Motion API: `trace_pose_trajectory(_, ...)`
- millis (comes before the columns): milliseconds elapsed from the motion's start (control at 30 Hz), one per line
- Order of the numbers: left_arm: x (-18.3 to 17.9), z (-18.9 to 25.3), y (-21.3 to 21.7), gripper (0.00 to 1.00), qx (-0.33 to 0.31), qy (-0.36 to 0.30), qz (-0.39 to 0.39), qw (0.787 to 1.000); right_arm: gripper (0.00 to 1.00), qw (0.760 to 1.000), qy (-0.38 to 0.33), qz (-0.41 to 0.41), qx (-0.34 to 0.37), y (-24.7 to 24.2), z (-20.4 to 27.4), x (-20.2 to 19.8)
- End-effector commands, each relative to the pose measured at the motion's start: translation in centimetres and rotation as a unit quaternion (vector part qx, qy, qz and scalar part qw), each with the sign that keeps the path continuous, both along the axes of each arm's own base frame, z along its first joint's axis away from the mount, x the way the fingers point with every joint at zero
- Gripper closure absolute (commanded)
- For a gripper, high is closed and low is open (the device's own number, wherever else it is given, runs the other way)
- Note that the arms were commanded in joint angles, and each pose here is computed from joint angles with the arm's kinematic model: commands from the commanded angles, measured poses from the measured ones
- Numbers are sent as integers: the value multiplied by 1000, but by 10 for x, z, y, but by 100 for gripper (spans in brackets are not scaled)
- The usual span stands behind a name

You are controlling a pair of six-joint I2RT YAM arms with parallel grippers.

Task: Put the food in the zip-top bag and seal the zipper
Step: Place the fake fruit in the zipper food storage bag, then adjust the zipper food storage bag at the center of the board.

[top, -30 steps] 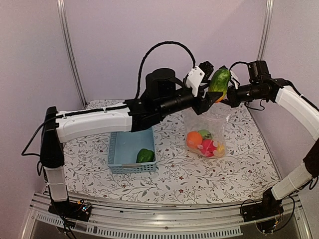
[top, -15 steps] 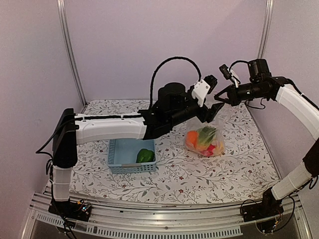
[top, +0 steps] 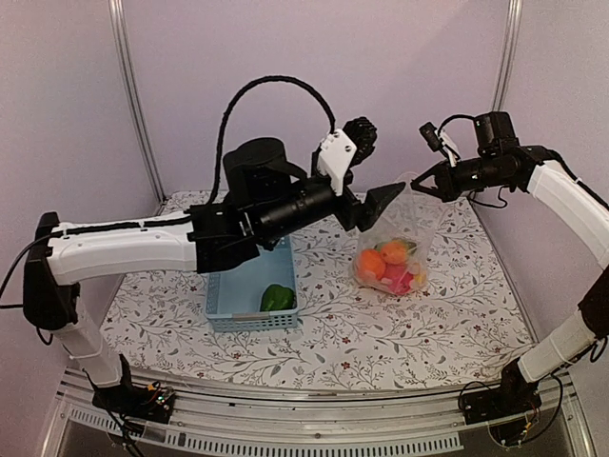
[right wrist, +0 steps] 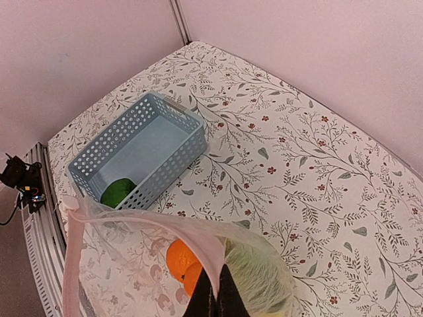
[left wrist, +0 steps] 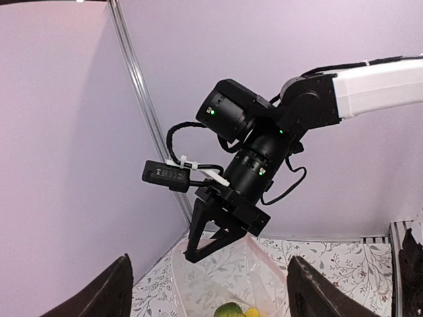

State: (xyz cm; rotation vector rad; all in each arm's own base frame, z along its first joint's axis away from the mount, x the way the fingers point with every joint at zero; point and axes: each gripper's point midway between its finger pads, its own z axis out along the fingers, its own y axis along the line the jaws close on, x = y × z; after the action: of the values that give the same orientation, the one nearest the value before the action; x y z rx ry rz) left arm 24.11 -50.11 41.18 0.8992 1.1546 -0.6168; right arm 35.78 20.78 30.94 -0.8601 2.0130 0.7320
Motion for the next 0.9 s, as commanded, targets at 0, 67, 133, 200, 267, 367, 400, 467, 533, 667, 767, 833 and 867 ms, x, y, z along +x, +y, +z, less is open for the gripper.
trace_pose_trajectory(0,-12,-54,30,20,69,28,-14,997,100,999,-32,-9,-11,-6,16,-5)
trace_pose_trajectory(67,-7,-88,36,21,89,57,-7,994,100,999,-29,-10,-14,-7,12,-5)
trace_pose_trajectory(133,2,-120,43,23,102,81,8,991,100,1000,-22,-10,-13,-6,8,-5)
trace_pose_trajectory(200,12,-139,46,26,100,98,16,990,100,1000,-18,-10,-13,-6,7,-5)
trace_pose_trajectory(267,24,-153,48,28,86,119,18,989,100,1000,-18,-13,-17,-8,7,-4)
trace_pose_trajectory(367,44,-164,46,34,61,144,24,987,100,1000,-13,-8,-21,-7,7,-6)
trace_pose_trajectory(400,46,-166,43,36,51,145,19,988,100,1000,-9,-4,-22,-7,6,-7)
trace_pose_trajectory(467,49,-166,36,38,31,141,-2,990,100,1000,-4,-4,-23,-7,3,-7)
trace_pose_trajectory(533,50,-167,26,42,18,136,-28,990,100,1000,-2,-6,-26,-8,0,-9)
trace_pose_trajectory(667,55,-160,9,49,-3,126,-66,990,100,999,9,-10,-35,-10,-7,-8)
trace_pose_trajectory(767,56,-154,0,56,-14,115,-93,989,100,999,10,-14,-43,-12,-9,-8)
trace_pose_trajectory(833,60,-155,-6,68,-14,117,-100,988,98,999,14,-17,-50,-14,-10,-7)
trace_pose_trajectory(867,62,-155,-9,75,-12,119,-100,988,94,998,18,-18,-53,-15,-11,-9)
